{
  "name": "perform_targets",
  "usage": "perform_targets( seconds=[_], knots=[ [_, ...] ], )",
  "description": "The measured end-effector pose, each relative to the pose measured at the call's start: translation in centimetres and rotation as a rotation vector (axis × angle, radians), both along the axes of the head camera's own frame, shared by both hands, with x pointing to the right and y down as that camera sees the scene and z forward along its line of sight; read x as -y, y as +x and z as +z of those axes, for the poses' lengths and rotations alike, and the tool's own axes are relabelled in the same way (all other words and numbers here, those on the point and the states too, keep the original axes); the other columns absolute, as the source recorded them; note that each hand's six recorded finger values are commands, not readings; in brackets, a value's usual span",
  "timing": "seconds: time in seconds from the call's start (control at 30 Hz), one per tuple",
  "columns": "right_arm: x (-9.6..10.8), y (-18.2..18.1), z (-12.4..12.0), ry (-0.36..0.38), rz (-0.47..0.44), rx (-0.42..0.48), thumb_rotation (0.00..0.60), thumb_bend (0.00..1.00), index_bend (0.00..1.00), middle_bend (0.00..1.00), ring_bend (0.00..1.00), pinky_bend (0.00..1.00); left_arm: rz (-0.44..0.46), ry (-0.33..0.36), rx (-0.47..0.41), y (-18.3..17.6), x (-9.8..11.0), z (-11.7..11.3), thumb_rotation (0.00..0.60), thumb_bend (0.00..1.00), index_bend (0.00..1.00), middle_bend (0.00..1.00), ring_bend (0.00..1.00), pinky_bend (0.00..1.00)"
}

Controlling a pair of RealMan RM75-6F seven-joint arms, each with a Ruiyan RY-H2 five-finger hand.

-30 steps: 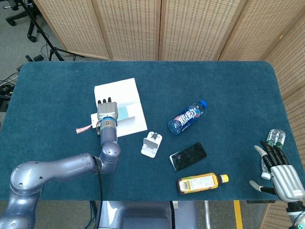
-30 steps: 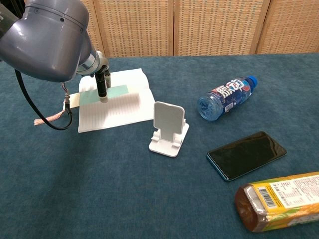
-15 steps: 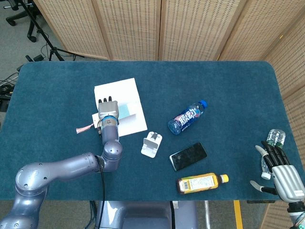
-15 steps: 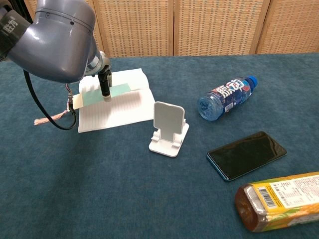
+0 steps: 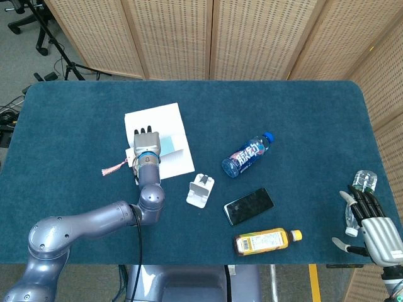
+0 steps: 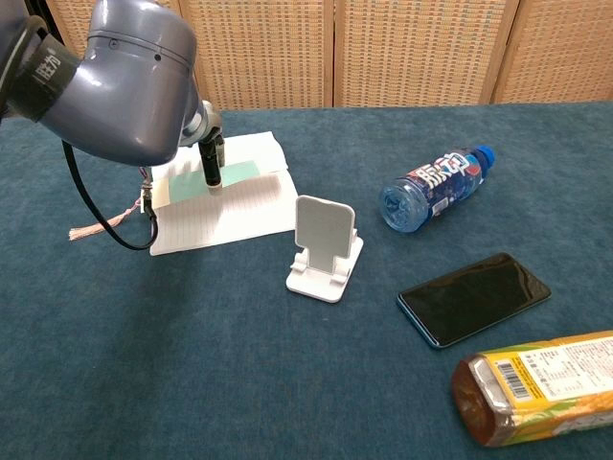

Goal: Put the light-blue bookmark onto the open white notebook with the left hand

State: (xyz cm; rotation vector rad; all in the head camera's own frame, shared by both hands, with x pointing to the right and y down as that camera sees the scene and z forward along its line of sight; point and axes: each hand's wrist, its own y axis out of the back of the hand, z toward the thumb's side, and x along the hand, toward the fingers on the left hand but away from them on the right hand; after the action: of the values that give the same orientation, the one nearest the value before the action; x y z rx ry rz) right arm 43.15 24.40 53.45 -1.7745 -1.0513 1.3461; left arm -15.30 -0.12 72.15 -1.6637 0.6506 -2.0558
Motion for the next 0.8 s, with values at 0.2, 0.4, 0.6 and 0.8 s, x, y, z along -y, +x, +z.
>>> perform_targets(
  seconds=[0.2,0.4,0.6,0.8],
  knots=[
    [0.0,0.01,0.01,-0.001,-0.001,0.0,0.6,0.0,0.0,0.0,0.0,0.0,0.013,0.004,0.0,0.41,-0.03,0.25,0.6,0.31,0.38,0.0,0.0,0.0],
    [0.01,0.03,0.0,0.0,0.0,0.002,0.6,0.0,0.0,0.0,0.0,0.0,0.022,0.009,0.01,0.39,0.02,0.38,0.6,0.31,0.38,0.0,0.0,0.0],
    [0.0,-0.02,-0.09,0.004,-0.001,0.003,0.6,0.0,0.0,0.0,0.0,0.0,0.022,0.023,0.011,0.25,0.22,0.3,0.6,0.3,0.38,0.0,0.0,0.0],
    [-0.04,-0.07,-0.09,0.006,-0.003,0.003,0.6,0.0,0.0,0.0,0.0,0.0,0.026,0.037,0.009,0.23,0.35,0.22,0.6,0.27,0.37,0.0,0.0,0.0]
  ],
)
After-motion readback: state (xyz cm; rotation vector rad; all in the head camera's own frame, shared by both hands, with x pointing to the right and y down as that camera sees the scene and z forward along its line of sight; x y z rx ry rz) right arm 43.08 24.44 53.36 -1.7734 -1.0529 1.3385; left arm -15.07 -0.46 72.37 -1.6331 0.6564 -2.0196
